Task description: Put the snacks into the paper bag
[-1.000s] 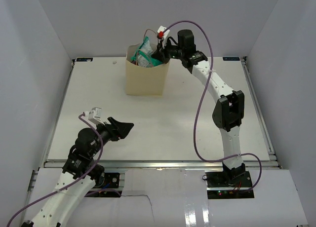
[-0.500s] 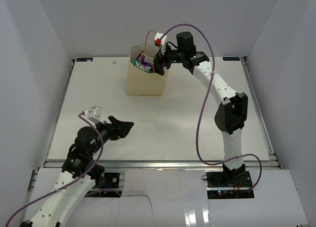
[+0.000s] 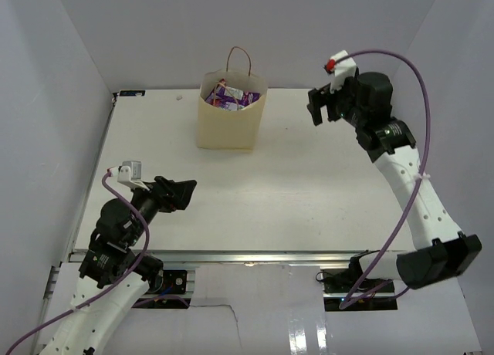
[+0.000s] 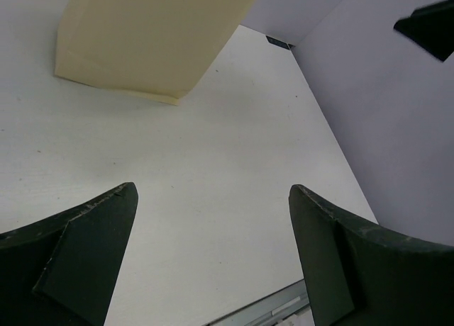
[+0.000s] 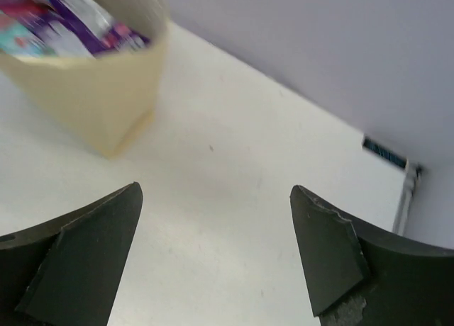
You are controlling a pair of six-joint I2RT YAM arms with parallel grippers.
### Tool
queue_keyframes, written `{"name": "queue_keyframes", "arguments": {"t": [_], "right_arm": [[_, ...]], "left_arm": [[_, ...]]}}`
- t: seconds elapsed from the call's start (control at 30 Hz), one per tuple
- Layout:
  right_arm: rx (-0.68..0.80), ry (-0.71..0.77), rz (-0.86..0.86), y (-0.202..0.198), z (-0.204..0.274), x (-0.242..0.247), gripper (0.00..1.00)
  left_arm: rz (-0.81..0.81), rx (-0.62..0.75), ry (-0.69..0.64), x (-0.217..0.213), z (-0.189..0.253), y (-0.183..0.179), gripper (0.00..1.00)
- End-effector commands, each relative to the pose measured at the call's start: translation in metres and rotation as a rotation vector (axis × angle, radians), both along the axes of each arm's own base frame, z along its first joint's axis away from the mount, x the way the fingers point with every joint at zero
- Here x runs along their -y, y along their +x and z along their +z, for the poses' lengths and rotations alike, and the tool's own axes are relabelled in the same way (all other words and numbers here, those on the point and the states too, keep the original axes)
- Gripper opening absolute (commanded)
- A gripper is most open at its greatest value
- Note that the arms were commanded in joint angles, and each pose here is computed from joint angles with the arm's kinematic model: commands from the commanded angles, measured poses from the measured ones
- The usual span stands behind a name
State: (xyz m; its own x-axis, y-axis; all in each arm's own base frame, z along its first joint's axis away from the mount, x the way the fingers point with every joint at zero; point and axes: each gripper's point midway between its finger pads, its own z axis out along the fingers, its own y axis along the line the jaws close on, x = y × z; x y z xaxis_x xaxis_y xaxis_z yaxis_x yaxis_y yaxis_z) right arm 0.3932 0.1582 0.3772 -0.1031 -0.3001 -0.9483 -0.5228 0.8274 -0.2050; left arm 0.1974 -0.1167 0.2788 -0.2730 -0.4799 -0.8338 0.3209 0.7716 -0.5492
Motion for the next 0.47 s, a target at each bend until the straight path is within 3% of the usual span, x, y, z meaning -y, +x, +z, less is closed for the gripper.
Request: {"name": "queue_keyframes", "arguments": {"t": [0.0, 0.23, 0.43], "right_arm": [[-0.223, -0.11, -0.274, -0.02, -0.099, 0.063, 0.9], [-0.169, -0.097, -0.43, -0.089, -0.112, 0.126, 0.9], [-0.117, -0.087, -0.466, -0.104, -0.104, 0.138, 0.9]], "left_arm": [[0.012, 0.01, 0.04, -0.006, 0.001, -0.004, 0.98], [0.016, 0.053, 0.08, -0.01, 0.011, -0.006, 0.98], [-0.014, 0.044, 0.104, -0.005, 0.01, -0.003, 0.98]]}}
